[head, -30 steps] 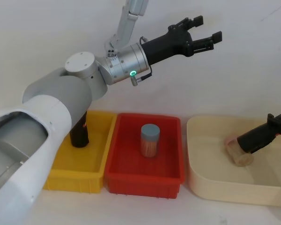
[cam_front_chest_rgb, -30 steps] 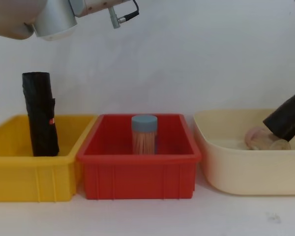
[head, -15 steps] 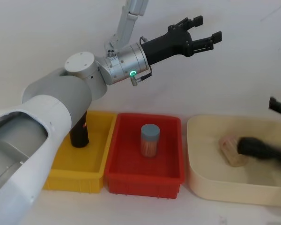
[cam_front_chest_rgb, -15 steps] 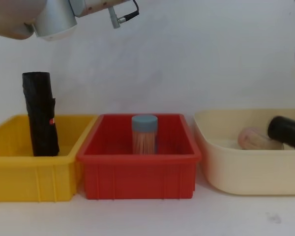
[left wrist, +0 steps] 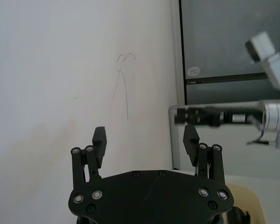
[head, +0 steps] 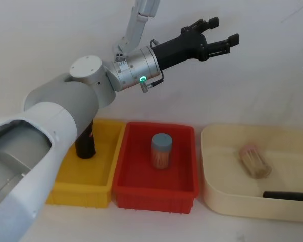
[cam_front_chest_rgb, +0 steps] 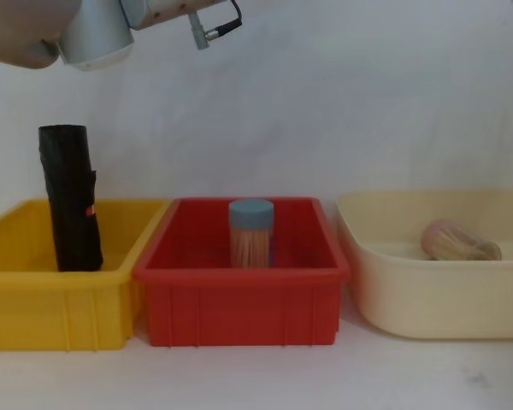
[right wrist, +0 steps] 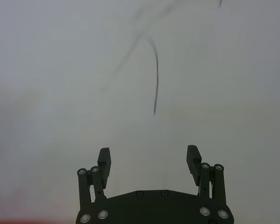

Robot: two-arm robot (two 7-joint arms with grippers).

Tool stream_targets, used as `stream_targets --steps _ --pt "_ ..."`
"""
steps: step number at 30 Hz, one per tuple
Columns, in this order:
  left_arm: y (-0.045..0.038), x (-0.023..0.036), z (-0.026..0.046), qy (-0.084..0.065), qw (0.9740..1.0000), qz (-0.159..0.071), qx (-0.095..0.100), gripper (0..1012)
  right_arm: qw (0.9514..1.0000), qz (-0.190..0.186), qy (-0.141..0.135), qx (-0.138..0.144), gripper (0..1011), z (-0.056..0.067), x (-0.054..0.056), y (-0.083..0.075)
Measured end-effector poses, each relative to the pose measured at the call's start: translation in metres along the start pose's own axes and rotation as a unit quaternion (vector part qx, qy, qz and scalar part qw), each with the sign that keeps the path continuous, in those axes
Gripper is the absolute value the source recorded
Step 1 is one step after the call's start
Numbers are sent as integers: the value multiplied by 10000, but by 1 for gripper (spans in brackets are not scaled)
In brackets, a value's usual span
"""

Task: Pick up the garbage bag with the one hand and transfer it to the other hand.

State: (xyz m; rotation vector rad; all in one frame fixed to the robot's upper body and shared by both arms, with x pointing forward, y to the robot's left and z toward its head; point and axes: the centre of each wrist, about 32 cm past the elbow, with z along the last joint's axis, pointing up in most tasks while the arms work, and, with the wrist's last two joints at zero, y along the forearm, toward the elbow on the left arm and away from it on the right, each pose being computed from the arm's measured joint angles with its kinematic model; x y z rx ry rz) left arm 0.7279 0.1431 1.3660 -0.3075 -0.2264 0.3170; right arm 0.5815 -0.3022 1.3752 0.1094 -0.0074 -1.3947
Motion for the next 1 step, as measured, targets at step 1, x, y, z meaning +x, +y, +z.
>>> stream_targets --steps 1 --pt "0 0 0 0 10000 0 0 1000 10000 -2 39 68 999 29 -5 -3"
